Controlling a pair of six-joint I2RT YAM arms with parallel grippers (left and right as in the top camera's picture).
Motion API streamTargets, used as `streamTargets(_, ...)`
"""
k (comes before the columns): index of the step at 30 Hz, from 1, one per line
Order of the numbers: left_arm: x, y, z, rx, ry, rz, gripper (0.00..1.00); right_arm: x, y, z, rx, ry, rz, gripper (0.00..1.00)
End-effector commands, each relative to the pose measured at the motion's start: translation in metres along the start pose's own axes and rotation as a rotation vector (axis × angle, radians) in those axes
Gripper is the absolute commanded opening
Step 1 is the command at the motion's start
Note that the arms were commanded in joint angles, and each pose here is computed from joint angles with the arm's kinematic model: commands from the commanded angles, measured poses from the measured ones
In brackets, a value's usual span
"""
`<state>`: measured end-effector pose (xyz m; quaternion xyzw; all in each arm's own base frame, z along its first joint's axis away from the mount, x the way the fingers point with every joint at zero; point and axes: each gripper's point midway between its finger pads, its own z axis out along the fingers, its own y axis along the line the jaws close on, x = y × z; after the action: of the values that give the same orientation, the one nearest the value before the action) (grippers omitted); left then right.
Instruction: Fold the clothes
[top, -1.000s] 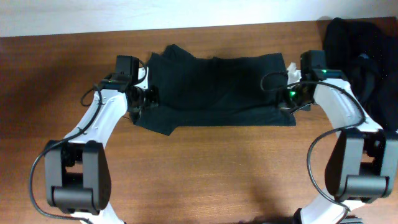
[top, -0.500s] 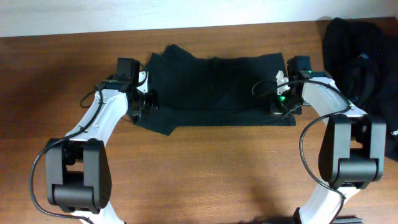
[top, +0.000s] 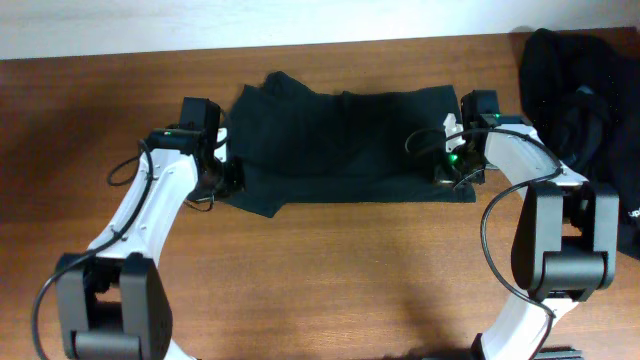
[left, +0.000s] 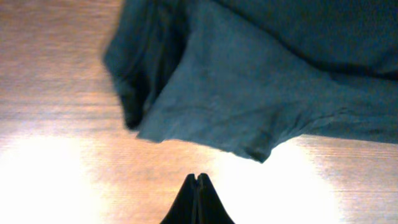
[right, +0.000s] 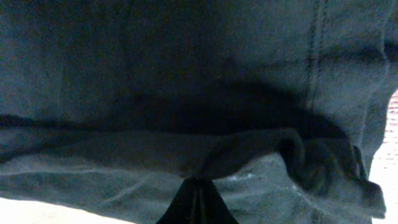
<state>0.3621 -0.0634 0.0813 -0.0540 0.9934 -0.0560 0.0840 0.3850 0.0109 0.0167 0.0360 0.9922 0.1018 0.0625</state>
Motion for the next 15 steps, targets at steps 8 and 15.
streamTargets(8,0.025,0.024,0.012,-0.107,0.042,-0.055,0.01,-0.001,0.0,0.005,0.008,0.002,-0.015,0.04)
streamTargets(15,0.046,0.032,0.038,-0.12,0.07,-0.093,0.26,-0.002,0.0,0.005,0.008,0.001,-0.015,0.04)
